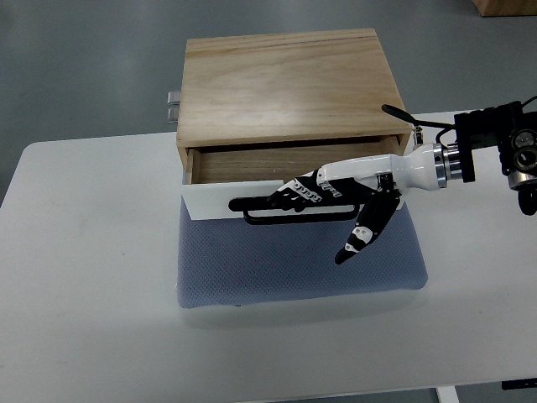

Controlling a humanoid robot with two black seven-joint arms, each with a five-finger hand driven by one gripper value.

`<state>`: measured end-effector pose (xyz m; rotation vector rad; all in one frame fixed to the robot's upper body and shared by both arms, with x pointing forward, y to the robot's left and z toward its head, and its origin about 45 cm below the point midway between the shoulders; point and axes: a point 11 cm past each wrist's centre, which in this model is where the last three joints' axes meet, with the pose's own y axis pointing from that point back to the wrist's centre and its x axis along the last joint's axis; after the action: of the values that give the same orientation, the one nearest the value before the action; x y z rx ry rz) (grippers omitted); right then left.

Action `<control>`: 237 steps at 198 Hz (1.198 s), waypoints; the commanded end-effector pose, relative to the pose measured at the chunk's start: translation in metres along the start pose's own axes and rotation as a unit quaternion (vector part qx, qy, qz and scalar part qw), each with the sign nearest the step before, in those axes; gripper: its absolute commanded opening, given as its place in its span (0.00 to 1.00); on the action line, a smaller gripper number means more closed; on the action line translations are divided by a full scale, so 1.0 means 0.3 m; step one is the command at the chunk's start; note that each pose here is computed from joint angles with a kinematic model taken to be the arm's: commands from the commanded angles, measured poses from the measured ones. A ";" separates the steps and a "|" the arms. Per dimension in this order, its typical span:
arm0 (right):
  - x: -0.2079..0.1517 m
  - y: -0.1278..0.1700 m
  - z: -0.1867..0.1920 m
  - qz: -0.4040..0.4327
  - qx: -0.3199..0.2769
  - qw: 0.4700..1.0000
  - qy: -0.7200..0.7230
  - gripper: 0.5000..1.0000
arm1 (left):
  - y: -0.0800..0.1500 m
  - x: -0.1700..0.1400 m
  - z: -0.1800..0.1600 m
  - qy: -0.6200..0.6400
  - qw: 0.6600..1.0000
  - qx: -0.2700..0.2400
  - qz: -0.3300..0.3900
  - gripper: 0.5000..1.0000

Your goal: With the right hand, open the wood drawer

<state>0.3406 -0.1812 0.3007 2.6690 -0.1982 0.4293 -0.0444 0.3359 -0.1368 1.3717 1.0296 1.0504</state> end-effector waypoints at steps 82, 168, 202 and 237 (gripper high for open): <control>0.146 0.192 -0.188 0.083 0.065 0.994 0.015 0.91 | 0.000 0.000 0.001 0.000 1.000 0.000 0.000 1.00; 0.468 0.695 -0.098 0.364 0.158 0.907 -0.138 0.91 | 0.000 0.000 -0.002 0.000 1.000 0.001 0.000 1.00; 0.500 0.872 0.120 0.474 0.175 0.832 -0.229 0.90 | 0.000 0.000 -0.001 0.000 1.000 0.000 0.000 1.00; 0.463 0.984 0.363 0.568 0.209 0.730 -0.316 0.90 | 0.000 0.000 0.002 0.000 1.000 -0.001 0.000 1.00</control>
<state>0.4408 -0.4761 0.4011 2.7192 -1.9951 -0.0383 -0.0441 0.3360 -0.1368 1.3715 1.0293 1.0505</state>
